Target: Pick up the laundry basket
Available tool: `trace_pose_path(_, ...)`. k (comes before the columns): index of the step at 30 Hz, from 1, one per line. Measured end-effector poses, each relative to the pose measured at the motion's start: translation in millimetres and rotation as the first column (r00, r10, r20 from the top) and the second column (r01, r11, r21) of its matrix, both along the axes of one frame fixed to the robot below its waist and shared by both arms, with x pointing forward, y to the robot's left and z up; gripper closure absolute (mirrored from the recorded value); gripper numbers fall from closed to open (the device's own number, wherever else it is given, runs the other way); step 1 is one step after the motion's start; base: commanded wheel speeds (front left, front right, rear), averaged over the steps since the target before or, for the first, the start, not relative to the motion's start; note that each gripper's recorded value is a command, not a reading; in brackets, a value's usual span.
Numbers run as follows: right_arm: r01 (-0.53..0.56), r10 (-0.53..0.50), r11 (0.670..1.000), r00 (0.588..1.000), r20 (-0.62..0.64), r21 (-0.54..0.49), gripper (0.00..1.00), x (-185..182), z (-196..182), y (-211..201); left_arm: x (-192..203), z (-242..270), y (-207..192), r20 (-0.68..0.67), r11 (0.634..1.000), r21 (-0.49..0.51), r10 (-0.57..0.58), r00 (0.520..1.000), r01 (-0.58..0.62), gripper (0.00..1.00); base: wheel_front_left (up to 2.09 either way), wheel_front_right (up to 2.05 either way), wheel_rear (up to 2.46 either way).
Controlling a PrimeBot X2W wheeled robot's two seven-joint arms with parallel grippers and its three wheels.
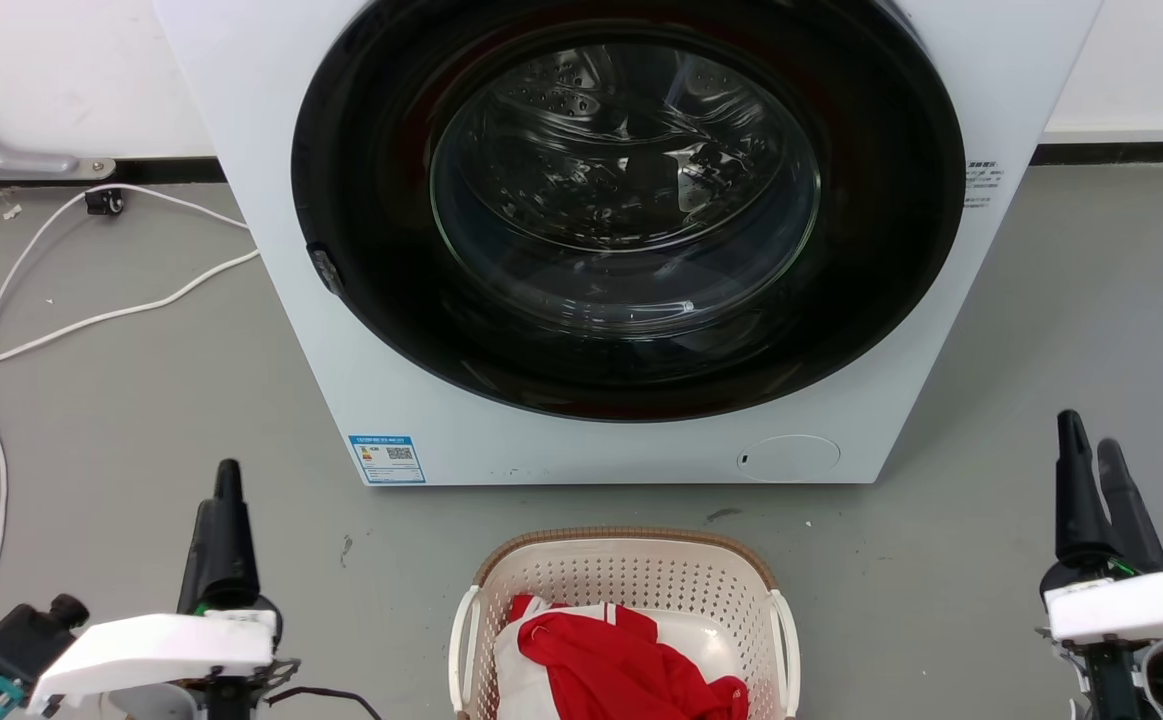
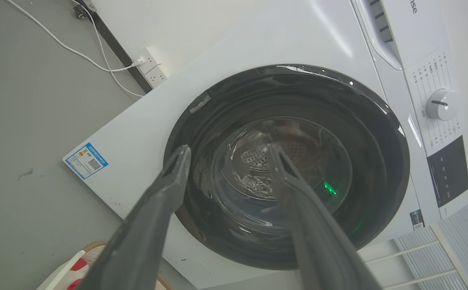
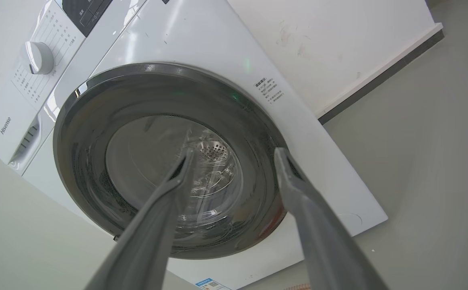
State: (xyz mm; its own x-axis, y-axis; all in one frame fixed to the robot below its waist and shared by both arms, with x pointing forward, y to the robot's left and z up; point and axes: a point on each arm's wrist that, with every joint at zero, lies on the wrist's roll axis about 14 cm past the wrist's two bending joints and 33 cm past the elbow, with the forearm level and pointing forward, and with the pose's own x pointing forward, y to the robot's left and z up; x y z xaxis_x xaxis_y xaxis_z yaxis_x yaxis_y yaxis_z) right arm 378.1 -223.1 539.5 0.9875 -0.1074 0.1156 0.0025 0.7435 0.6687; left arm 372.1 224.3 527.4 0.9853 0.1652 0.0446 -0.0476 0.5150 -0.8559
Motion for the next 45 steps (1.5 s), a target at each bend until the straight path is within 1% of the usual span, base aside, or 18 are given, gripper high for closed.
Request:
trace_pose_path(5, -0.010, 0.016, 0.989, 0.999, 0.036, -0.150, 0.00, 0.5, 15.3, 9.0, 1.5, 14.4, -17.9, 0.033, 0.991, 0.127, -0.046, 0.998, 0.042, 0.00, 0.00, 0.00, 0.00)
trace_pose_path(9, -0.021, 0.032, 0.971, 0.999, 0.043, -0.238, 0.00, -1.2, 18.7, 16.8, 0.5, 23.9, -34.5, 0.059, 0.969, 0.234, -0.093, 0.994, 0.077, 0.00, 0.00, 0.00, 0.00)
trace_pose_path(14, -0.035, 0.048, 0.942, 0.998, 0.030, -0.333, 0.00, -3.5, 15.3, 25.2, -0.7, 30.7, -56.4, 0.070, 0.921, 0.372, -0.152, 0.986, 0.115, 0.00, 0.00, 0.00, 0.00)
trace_pose_path(21, -0.036, 0.055, 0.893, 0.998, 0.029, -0.448, 0.00, -5.8, 16.0, 31.0, -2.6, 34.0, -81.3, 0.069, 0.847, 0.511, -0.211, 0.975, 0.147, 0.00, 0.00, 0.00, 0.00)
trace_pose_path(30, -0.040, 0.045, 0.839, 0.999, -0.003, -0.543, 0.00, -10.1, 4.0, 30.8, -5.9, 26.3, -99.4, 0.036, 0.756, 0.633, -0.243, 0.969, 0.166, 0.00, 0.00, 0.00, 0.00)
trace_pose_path(34, -0.051, 0.043, 0.821, 0.999, -0.028, -0.569, 0.00, -10.7, -3.1, 30.6, -8.4, 20.9, -109.5, 0.016, 0.709, 0.680, -0.271, 0.963, 0.188, 0.00, 0.00, 0.00, 0.00)
trace_pose_path(39, -0.079, 0.041, 0.800, 0.996, -0.077, -0.595, 0.00, -11.7, -15.2, 30.3, -10.4, 17.3, -116.2, 0.004, 0.664, 0.723, -0.279, 0.960, 0.190, 0.00, 0.00, 0.00, 0.00)
trace_pose_path(45, -0.092, 0.043, 0.767, 0.995, -0.092, -0.635, 0.00, -13.7, -20.1, 32.2, -14.9, 8.1, -125.7, -0.025, 0.586, 0.782, -0.309, 0.951, 0.211, 0.00, 0.00, 0.00, 0.00)
